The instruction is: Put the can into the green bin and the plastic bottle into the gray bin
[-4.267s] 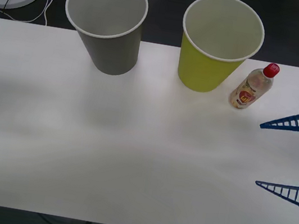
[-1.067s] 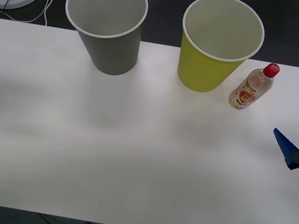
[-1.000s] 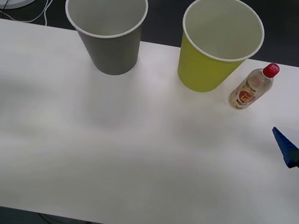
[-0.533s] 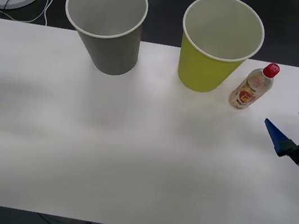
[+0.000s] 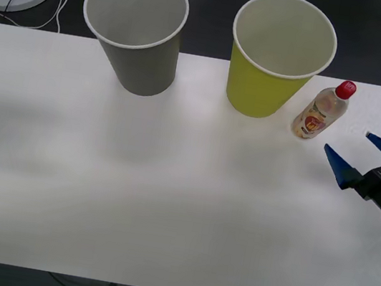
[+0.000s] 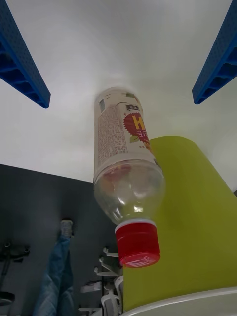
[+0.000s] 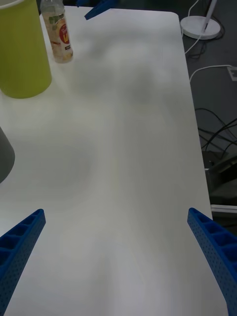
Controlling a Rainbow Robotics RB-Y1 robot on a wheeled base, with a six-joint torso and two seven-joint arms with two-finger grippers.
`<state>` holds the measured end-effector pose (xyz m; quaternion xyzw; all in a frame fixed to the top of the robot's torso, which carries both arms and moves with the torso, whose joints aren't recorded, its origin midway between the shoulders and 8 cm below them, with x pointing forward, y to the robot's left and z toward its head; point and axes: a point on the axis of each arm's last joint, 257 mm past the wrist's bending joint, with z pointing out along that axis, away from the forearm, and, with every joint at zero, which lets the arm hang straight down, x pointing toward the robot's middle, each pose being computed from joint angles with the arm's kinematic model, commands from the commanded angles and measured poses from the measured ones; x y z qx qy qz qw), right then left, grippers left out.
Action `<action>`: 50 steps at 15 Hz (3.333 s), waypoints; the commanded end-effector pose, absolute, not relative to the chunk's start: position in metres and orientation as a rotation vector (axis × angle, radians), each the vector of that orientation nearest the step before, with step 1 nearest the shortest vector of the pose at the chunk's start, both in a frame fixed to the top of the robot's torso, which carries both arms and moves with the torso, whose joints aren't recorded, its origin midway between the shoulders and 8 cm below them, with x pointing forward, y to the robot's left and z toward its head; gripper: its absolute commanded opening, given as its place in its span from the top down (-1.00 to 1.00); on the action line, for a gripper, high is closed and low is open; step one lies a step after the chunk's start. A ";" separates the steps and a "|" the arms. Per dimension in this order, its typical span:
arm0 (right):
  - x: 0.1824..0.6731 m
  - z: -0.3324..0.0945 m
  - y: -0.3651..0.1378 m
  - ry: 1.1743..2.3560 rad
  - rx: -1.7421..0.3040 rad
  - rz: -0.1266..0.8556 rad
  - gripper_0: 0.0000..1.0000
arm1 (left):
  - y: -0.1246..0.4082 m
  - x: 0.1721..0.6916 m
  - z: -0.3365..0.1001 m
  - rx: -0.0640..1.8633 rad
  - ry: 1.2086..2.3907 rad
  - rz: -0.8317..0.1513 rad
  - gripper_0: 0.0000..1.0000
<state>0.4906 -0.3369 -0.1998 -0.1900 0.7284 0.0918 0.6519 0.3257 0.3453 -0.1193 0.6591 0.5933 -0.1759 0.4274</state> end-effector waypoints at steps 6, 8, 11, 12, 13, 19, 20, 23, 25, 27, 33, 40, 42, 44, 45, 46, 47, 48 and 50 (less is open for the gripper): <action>0.527 -0.199 -0.328 1.654 -0.448 0.213 -1.00 | 0.345 0.326 -0.119 1.646 1.482 -0.439 -1.00; 0.534 -0.199 -0.324 1.653 -0.448 0.214 -1.00 | 0.345 0.326 -0.119 1.646 1.482 -0.439 -1.00; 0.544 -0.198 -0.318 1.653 -0.454 0.215 -1.00 | 0.345 0.326 -0.119 1.646 1.482 -0.439 -1.00; 0.546 -0.199 -0.316 1.654 -0.453 0.213 -1.00 | 0.345 0.326 -0.119 1.646 1.482 -0.439 -1.00; 0.551 -0.196 -0.311 1.648 -0.452 0.211 -1.00 | 0.345 0.326 -0.119 1.646 1.482 -0.439 -1.00; 0.567 -0.198 -0.300 1.656 -0.461 0.213 -1.00 | 0.345 0.326 -0.119 1.646 1.482 -0.439 -1.00; 0.569 -0.197 -0.299 1.656 -0.462 0.214 -1.00 | 0.345 0.326 -0.119 1.646 1.482 -0.439 -1.00; 0.578 -0.197 -0.297 1.662 -0.468 0.212 -1.00 | 0.345 0.326 -0.119 1.646 1.482 -0.439 -1.00; 0.581 -0.197 -0.296 1.664 -0.469 0.213 -1.00 | 0.345 0.326 -0.119 1.646 1.482 -0.439 -1.00; 0.585 -0.194 -0.295 1.662 -0.469 0.213 -1.00 | 0.345 0.326 -0.119 1.646 1.482 -0.439 -1.00; 0.590 -0.189 -0.288 1.657 -0.462 0.222 -0.64 | 0.345 0.326 -0.119 1.646 1.482 -0.439 -1.00; 0.590 -0.190 -0.288 1.661 -0.449 0.229 1.00 | 0.345 0.326 -0.119 1.646 1.482 -0.439 -1.00; 0.590 -0.191 -0.290 1.663 -0.445 0.229 1.00 | 0.345 0.326 -0.119 1.646 1.482 -0.439 -1.00; 0.590 -0.190 -0.289 1.662 -0.446 0.230 1.00 | 0.345 0.326 -0.119 1.646 1.482 -0.439 -1.00; 0.590 -0.191 -0.289 1.663 -0.446 0.231 1.00 | 0.345 0.326 -0.119 1.646 1.482 -0.439 -1.00; 0.590 -0.191 -0.289 1.664 -0.446 0.230 1.00 | 0.345 0.326 -0.119 1.646 1.482 -0.439 -1.00; 0.590 -0.190 -0.290 1.664 -0.445 0.228 1.00 | 0.345 0.326 -0.119 1.646 1.482 -0.439 -1.00; 0.589 -0.191 -0.290 1.664 -0.446 0.228 1.00 | 0.345 0.326 -0.119 1.646 1.482 -0.439 -1.00; 0.588 -0.192 -0.291 1.667 -0.443 0.231 1.00 | 0.345 0.326 -0.119 1.646 1.482 -0.439 -1.00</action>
